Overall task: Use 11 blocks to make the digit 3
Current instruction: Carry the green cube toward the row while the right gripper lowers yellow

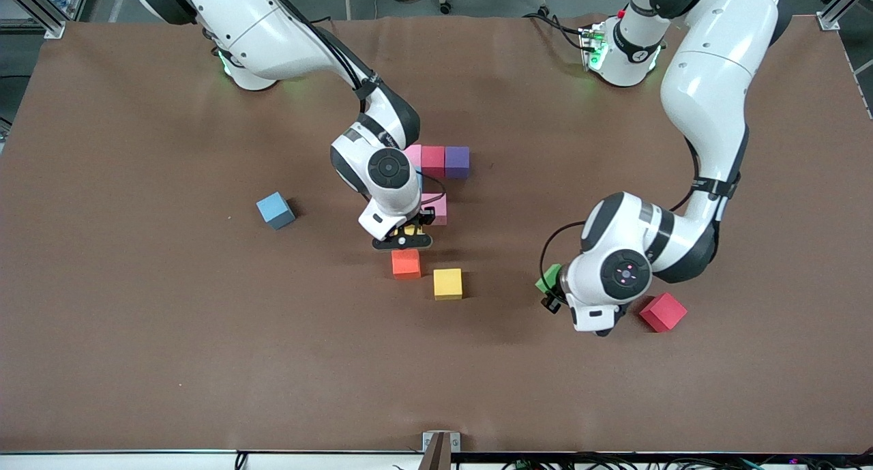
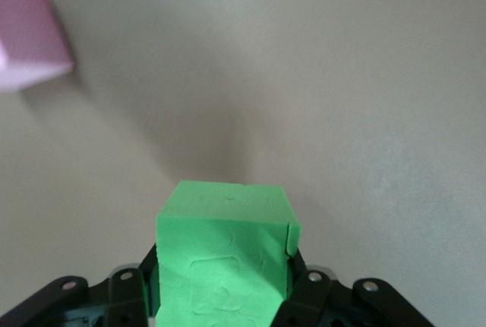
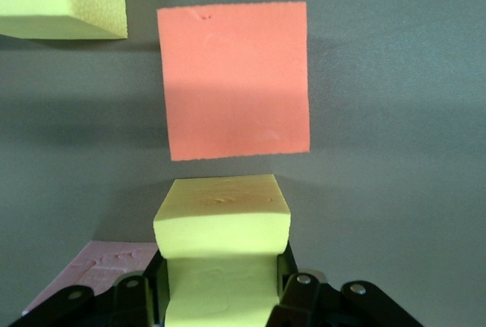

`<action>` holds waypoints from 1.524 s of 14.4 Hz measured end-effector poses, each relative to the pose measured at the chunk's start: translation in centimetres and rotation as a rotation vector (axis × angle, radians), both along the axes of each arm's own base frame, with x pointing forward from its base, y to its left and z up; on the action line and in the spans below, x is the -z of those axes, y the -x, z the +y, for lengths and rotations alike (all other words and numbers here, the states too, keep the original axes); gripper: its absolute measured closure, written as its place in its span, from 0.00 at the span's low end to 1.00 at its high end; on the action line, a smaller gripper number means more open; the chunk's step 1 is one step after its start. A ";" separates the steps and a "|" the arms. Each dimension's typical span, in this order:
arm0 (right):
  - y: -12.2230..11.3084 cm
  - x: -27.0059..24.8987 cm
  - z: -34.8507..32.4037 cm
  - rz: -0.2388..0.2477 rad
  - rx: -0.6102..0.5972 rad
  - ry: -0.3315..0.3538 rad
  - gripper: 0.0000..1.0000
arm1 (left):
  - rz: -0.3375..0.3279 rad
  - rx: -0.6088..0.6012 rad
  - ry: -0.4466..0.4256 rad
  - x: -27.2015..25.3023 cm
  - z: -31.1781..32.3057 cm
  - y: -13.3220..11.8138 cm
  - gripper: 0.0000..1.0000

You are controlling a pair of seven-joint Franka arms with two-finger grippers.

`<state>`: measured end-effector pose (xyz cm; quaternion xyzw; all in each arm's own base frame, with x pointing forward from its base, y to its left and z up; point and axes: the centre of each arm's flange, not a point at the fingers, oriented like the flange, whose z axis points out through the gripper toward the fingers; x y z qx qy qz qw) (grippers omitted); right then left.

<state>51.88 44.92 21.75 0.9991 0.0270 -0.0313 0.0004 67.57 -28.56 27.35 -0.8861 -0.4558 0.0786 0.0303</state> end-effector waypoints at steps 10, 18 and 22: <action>-1.2 0.2 -0.5 -0.008 0.017 -0.001 0.00 | 0.050 -0.379 -0.084 -0.6 -5.7 5.8 0.39; -7.0 -6.8 -7.0 -0.022 0.165 -0.050 0.00 | 0.000 -0.564 -0.046 1.5 -9.1 11.4 0.40; -9.6 -8.3 -11.5 -0.031 0.243 -0.063 0.00 | -0.005 -0.665 -0.061 1.9 -12.2 15.2 0.40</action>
